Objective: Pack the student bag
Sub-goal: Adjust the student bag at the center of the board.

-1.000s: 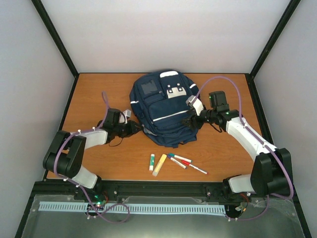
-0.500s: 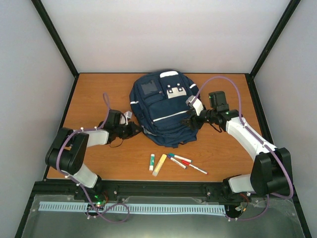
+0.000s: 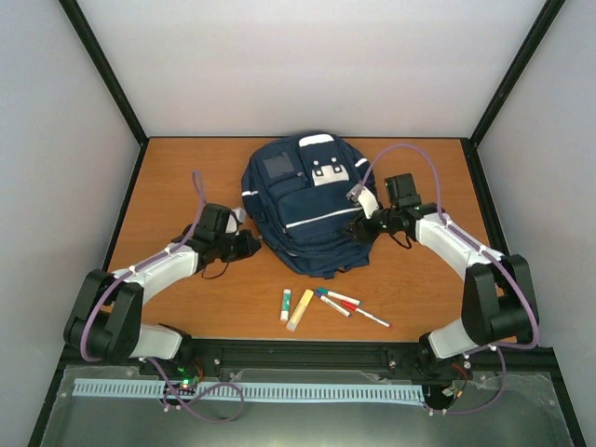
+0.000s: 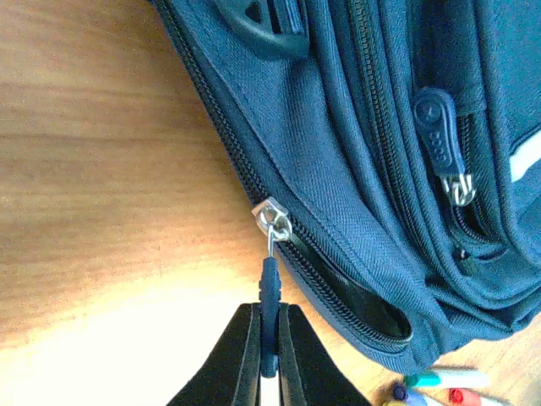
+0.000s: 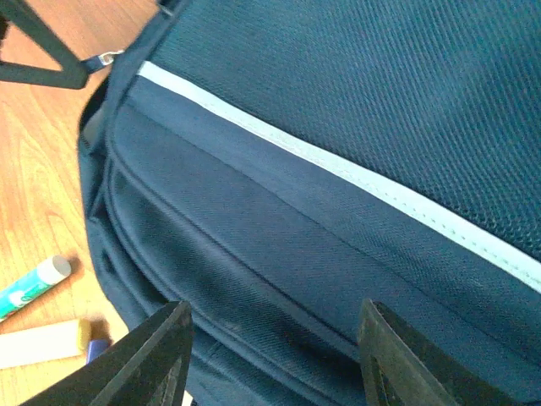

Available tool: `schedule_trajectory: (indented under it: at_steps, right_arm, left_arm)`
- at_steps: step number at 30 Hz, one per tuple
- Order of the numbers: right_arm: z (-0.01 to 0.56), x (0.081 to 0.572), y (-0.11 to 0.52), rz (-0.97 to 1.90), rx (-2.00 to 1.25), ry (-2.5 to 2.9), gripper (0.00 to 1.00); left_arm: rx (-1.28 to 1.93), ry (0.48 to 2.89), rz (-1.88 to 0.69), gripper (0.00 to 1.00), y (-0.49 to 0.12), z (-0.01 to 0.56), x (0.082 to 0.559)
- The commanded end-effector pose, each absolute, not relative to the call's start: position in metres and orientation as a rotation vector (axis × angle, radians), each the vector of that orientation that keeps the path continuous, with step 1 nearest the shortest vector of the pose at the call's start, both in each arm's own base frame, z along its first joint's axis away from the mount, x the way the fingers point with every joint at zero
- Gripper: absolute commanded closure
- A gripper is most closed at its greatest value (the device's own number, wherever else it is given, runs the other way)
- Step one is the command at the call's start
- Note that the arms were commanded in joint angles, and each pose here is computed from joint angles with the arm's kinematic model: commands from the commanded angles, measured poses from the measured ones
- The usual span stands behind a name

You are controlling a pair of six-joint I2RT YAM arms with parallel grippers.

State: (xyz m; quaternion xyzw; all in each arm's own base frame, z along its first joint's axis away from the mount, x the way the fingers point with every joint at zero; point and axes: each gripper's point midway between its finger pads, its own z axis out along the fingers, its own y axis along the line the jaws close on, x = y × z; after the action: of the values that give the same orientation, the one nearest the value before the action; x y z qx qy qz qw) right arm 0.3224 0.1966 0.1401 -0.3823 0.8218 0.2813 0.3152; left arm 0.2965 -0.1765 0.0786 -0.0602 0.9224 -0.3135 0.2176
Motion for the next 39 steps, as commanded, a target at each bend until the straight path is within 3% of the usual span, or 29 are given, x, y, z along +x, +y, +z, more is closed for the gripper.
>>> schedule_trajectory:
  at_steps: [1, 11, 27, 39]
  right_arm:
    - [0.131, 0.336, 0.195, 0.743, -0.947, 2.222, 0.45]
    - [0.088, 0.335, 0.201, 0.866, -0.899, 2.365, 0.53]
    - [0.076, 0.335, 0.203, 0.897, -0.883, 2.414, 0.57]
    - [0.145, 0.339, 0.195, 0.755, -0.913, 2.252, 0.58]
  left_arm:
    - [-0.083, 2.684, -0.844, 0.99, -0.184, 0.065, 0.271]
    - [0.107, 2.578, -1.208, 0.99, -0.248, 0.088, 0.256]
    - [0.485, 2.575, -1.310, 0.99, -0.339, 0.091, 0.220]
    - [0.528, 2.510, -1.336, 0.99, -0.356, 0.112, 0.230]
